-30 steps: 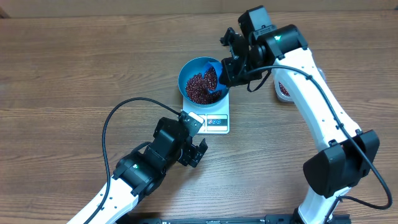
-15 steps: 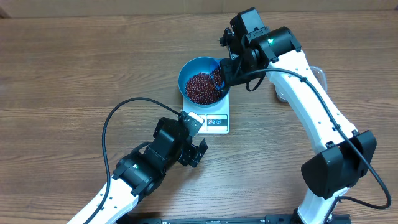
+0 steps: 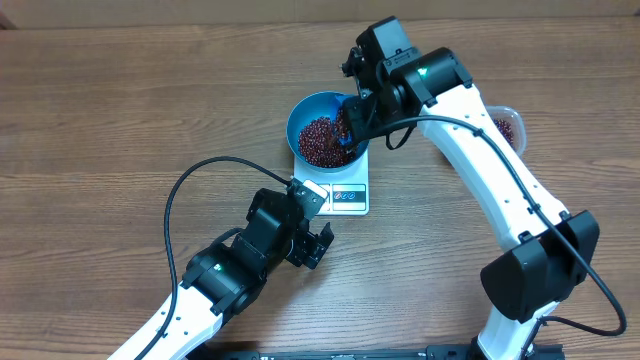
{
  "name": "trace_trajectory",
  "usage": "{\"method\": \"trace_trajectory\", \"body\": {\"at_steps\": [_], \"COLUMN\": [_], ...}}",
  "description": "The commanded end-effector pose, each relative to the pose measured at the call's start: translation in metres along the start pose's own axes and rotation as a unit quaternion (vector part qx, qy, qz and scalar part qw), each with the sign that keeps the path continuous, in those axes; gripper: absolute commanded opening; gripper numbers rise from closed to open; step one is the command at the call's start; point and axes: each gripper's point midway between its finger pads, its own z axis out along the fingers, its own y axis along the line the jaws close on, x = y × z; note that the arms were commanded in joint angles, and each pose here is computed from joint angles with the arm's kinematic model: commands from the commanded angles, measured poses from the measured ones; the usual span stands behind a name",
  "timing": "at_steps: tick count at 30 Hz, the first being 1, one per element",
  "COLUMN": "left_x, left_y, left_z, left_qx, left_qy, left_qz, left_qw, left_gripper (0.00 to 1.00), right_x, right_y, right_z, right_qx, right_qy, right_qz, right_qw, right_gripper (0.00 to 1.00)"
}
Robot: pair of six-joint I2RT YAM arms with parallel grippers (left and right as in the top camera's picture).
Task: Scoop item into bowl and weigh 150g on scale
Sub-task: 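Tip the scoop slowly with the right gripper to pour beans into bowl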
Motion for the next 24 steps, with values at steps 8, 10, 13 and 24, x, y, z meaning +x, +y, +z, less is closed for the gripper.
{"method": "trace_trajectory", "body": {"at_steps": [8,10,13,24], "left_x": [0.0011,0.0011,0.0011,0.0011], "left_y": [0.0019,0.0019,0.0019,0.0019], "left_z": [-0.0012,-0.0012,-0.0012,-0.0012], "left_qx": [-0.006,-0.006,-0.006,-0.006], "left_qy": [-0.002,-0.002,-0.002,-0.002], "left_qz": [-0.01,-0.01,-0.01,-0.01], "left_qw": [1.0,1.0,1.0,1.0], "left_gripper": [1.0,0.99,1.0,0.99], "right_x": [-0.012,-0.0123,-0.0126,-0.0116], "right_y": [-0.0019,-0.0039,-0.0051,-0.0012], "right_z": [-0.01,-0.0101,-0.0103,-0.0094], "right_qx": [0.027,0.032,0.036,0.07], "right_qy": [-0.027,-0.028,-0.029,-0.033], "right_qz": [0.001,0.001,0.001,-0.017], "right_qw": [0.999,0.999,0.999,0.997], "right_gripper": [0.04,0.04,0.04,0.04]}}
